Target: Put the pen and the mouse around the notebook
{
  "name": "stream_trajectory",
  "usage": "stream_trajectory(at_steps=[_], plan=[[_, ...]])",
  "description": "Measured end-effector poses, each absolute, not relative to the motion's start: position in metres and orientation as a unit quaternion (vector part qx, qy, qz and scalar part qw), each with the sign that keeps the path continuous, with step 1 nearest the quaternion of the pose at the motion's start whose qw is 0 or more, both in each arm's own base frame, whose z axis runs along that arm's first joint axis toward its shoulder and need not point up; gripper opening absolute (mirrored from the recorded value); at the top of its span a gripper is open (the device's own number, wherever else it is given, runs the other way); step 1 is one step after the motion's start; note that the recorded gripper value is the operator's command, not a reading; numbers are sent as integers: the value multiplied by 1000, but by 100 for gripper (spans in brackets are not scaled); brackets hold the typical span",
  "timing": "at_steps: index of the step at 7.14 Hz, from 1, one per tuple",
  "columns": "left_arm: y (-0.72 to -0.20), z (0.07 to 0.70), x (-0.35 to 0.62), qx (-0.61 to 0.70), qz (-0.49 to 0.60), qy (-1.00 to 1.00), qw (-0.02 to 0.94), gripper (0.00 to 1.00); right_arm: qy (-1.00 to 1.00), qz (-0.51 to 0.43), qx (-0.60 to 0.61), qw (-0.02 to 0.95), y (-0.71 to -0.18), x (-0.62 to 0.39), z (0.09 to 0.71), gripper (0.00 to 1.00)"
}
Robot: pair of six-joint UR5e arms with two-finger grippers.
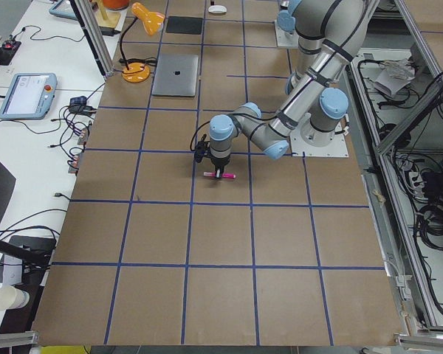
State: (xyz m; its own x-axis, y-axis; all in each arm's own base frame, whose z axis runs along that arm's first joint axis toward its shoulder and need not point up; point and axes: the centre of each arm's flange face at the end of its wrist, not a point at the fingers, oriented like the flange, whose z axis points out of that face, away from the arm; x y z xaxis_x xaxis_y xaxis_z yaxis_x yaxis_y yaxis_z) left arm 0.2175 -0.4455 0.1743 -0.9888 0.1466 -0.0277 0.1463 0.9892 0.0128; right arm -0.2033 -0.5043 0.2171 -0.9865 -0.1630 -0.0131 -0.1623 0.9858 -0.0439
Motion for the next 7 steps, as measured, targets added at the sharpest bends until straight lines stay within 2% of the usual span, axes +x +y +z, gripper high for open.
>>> stream_trajectory(at_steps=[3, 5, 6, 7], plan=[[-448, 181, 211, 53, 3, 998, 16, 0, 997, 25, -76, -5, -498, -213, 185, 100], [-469, 208, 153, -28, -12, 999, 25, 0, 997, 51, -60, -13, -494, -216, 173, 100], [-484, 223, 101, -105, -21, 994, 26, 0, 997, 52, -49, -12, -495, -215, 171, 68], [-496, 233, 40, -189, -29, 981, 21, 0, 998, 49, -43, -8, -496, -213, 171, 47]])
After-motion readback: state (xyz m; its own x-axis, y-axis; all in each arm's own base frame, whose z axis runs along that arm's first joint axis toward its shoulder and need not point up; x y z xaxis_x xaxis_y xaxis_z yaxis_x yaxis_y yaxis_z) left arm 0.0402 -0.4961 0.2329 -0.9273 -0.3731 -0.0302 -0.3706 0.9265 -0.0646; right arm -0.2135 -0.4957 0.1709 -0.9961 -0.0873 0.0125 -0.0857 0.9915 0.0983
